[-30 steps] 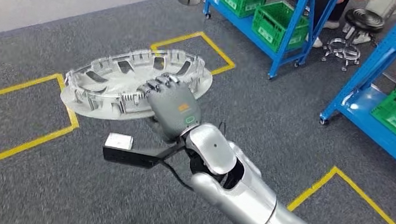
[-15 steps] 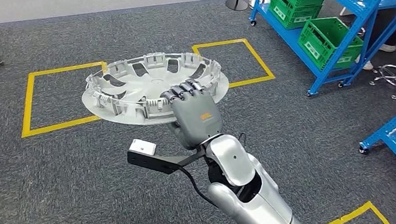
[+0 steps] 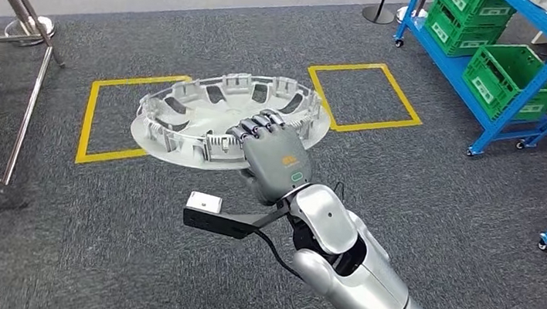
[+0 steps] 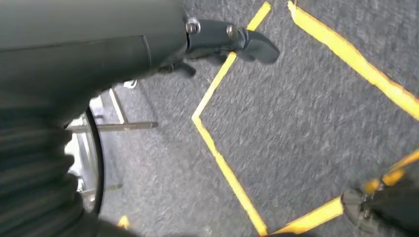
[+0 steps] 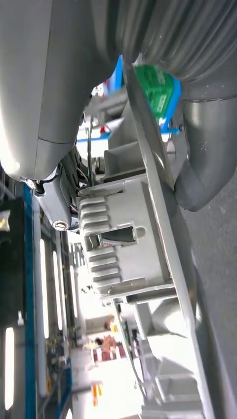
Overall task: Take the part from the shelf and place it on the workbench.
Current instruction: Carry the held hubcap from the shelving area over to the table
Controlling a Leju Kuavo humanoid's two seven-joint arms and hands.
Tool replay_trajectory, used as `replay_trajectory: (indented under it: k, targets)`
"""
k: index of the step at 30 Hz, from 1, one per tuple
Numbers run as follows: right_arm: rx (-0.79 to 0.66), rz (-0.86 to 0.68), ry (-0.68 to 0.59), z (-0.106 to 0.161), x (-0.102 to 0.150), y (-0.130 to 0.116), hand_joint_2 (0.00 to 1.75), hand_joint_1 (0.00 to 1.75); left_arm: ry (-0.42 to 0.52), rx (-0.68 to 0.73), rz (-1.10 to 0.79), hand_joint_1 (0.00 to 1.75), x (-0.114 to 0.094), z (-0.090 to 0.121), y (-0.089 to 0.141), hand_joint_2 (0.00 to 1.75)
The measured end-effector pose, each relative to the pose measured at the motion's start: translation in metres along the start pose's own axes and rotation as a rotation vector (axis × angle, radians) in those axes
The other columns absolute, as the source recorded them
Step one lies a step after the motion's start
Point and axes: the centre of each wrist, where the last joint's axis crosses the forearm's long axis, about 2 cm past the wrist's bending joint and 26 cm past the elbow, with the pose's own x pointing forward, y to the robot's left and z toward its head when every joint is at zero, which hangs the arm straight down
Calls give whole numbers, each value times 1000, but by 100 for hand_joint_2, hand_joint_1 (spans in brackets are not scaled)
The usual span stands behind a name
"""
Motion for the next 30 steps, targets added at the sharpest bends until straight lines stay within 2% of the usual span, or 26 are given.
replay_trajectory:
  k: [19, 30]
  targets:
    - [-11, 26, -11, -9, -2, -7, 175, 175, -8, -3, -4, 0, -3, 0, 2, 175]
    - [10, 21, -16, -10, 0, -2, 175, 175, -7, 4, 3, 0, -4, -1, 7, 175]
